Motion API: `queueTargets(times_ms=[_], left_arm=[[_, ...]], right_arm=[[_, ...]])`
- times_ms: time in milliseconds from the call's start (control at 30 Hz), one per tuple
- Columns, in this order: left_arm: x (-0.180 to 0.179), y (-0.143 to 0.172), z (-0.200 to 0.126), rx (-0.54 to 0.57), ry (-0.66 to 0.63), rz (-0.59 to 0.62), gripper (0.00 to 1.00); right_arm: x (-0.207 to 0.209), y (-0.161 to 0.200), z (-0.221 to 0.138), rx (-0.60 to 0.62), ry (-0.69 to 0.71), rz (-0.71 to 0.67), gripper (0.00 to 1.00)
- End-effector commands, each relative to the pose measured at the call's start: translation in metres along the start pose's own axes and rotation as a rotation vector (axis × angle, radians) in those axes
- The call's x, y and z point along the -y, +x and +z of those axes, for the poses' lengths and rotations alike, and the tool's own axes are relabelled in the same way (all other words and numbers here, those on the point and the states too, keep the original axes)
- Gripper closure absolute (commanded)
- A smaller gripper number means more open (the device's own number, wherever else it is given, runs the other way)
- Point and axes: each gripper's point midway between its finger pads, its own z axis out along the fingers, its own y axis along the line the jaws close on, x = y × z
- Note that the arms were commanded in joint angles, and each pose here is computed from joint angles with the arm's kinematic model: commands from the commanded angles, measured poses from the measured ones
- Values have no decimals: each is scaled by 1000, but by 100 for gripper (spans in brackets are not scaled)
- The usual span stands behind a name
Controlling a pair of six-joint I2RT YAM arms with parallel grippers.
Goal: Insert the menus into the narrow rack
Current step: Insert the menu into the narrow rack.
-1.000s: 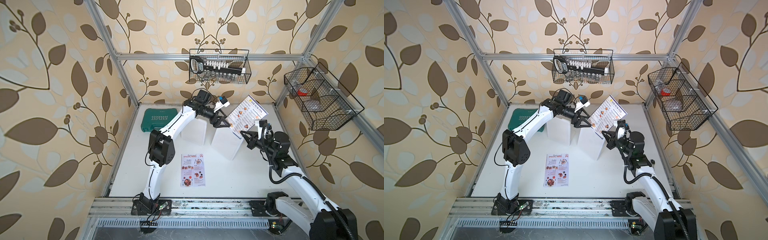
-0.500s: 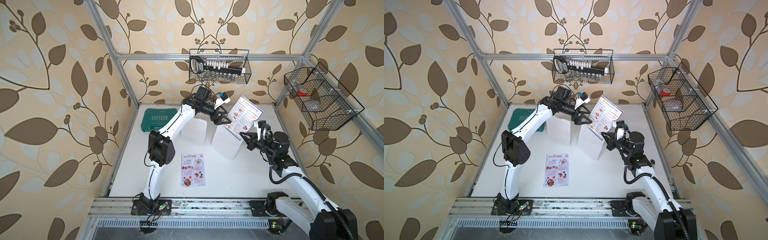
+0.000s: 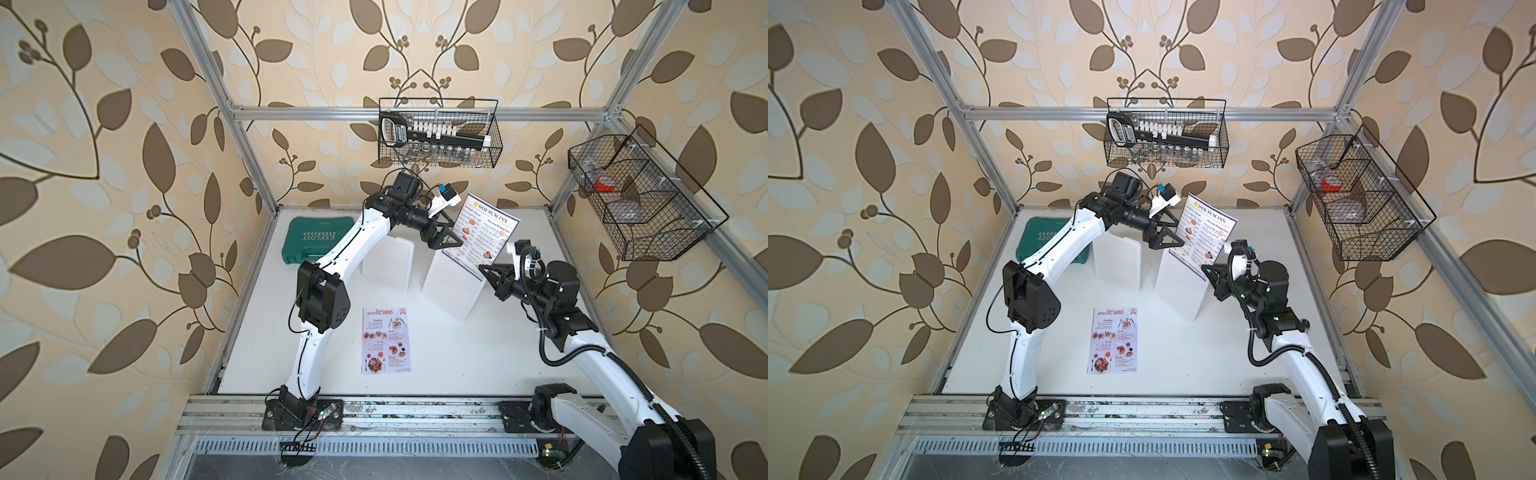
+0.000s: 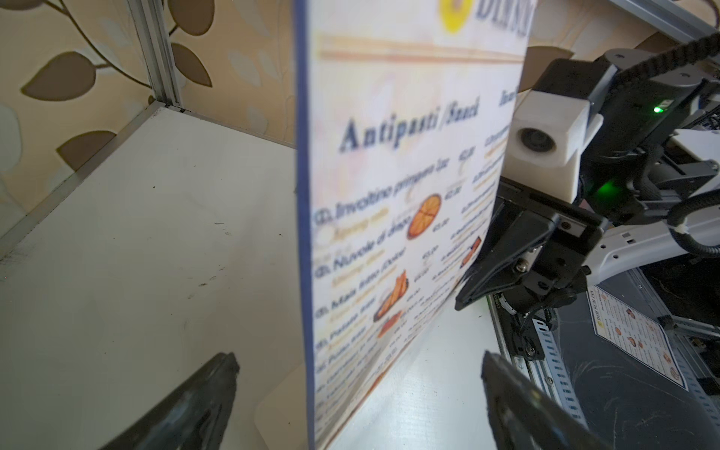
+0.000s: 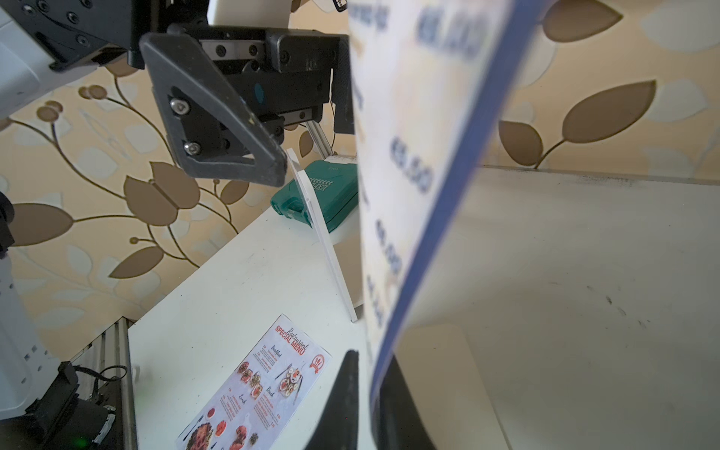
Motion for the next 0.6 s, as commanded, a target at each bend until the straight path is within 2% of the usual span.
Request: queueTargets(times_ms=[0, 67, 133, 200, 300, 567], left_arm=[[7, -10, -3, 13, -2, 37, 1], [7, -10, -3, 15, -3, 36, 1], [7, -11, -3, 16, -3, 37, 1], [5, -10, -3, 15, -5, 33, 1], [6, -11, -4, 17, -4, 36, 1], [6, -12, -4, 25, 4, 42, 1]], right_arm=[[0, -19, -1, 35, 15, -27, 81], [0, -23, 0, 40, 22, -31, 77], [1, -27, 0, 47, 25, -35, 69], [1, -33, 0, 56, 34, -39, 64], [3, -40, 1, 63, 50, -46, 64], [8, -44, 3, 60, 69, -45, 89]])
